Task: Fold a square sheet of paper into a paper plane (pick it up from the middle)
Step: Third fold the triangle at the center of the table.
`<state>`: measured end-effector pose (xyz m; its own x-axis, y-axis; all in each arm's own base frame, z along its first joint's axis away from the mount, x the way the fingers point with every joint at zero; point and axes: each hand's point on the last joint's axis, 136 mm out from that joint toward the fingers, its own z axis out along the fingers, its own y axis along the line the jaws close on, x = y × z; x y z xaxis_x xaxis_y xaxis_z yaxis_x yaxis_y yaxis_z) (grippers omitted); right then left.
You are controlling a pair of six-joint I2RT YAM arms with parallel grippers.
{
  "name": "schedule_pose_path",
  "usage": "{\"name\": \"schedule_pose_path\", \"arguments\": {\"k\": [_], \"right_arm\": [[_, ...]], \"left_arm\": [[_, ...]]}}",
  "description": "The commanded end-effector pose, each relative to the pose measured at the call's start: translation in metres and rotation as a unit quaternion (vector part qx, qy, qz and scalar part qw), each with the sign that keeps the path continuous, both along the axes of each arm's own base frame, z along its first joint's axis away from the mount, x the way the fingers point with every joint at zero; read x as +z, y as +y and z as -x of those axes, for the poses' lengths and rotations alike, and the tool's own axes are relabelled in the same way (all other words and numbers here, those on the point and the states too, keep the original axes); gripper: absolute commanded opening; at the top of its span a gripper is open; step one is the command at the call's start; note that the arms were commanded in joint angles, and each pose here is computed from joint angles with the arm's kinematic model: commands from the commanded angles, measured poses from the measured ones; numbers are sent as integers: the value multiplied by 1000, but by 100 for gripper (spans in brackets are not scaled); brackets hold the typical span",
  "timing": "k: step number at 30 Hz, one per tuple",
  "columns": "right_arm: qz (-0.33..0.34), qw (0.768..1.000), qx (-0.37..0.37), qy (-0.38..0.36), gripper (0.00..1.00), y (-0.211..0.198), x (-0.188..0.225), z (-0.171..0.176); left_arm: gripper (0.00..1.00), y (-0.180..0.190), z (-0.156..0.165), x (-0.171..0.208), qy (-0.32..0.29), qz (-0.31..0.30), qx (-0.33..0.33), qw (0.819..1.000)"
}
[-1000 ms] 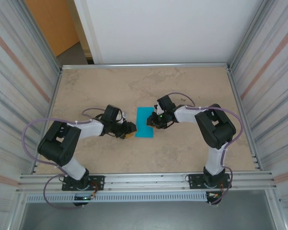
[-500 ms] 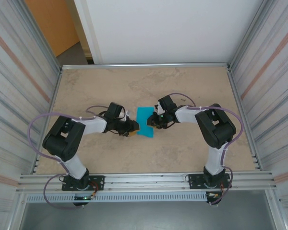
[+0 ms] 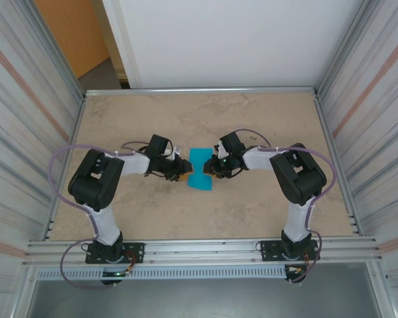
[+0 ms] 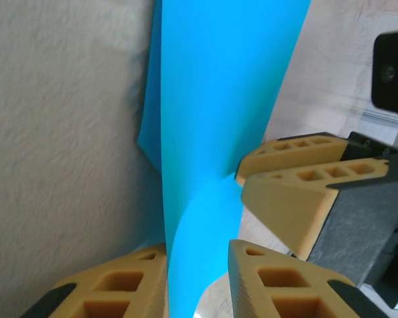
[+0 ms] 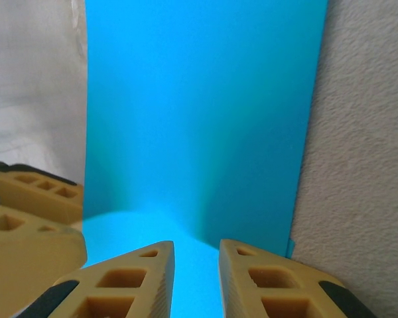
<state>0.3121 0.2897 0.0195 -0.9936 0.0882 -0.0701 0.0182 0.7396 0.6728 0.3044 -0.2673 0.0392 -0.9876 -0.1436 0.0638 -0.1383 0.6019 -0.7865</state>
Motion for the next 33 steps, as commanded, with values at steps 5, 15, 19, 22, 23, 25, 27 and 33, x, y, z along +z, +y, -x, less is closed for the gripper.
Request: {"name": "schedule_pose_path", "arguments": {"k": [5, 15, 19, 22, 23, 25, 27, 33], "right_arm": [[56, 998, -11, 31, 30, -24, -31, 12], [29, 994, 32, -103, 44, -12, 34, -13], [82, 972, 58, -211, 58, -17, 61, -13], [123, 949, 87, -277, 64, -15, 73, -5], [135, 941, 96, -294, 65, -14, 74, -3], [157, 922, 118, -333, 69, -9, 74, 5], [175, 898, 149, -374, 71, -1, 73, 15], [187, 848, 240, -433, 72, 24, 61, 46]], "left_arm": [[21, -1, 1, -1, 30, 12, -24, 999], [4, 1, -1, 5, 29, 7, -15, 999], [4, 4, 0, 11, 29, 4, 3, 1000], [4, 6, 0, 14, 30, 3, 17, 999], [4, 6, 1, 16, 31, 3, 20, 999], [4, 6, 1, 18, 32, 6, 25, 999], [4, 5, 2, 19, 36, 9, 26, 999], [4, 4, 3, 20, 43, 11, 29, 999]]}}
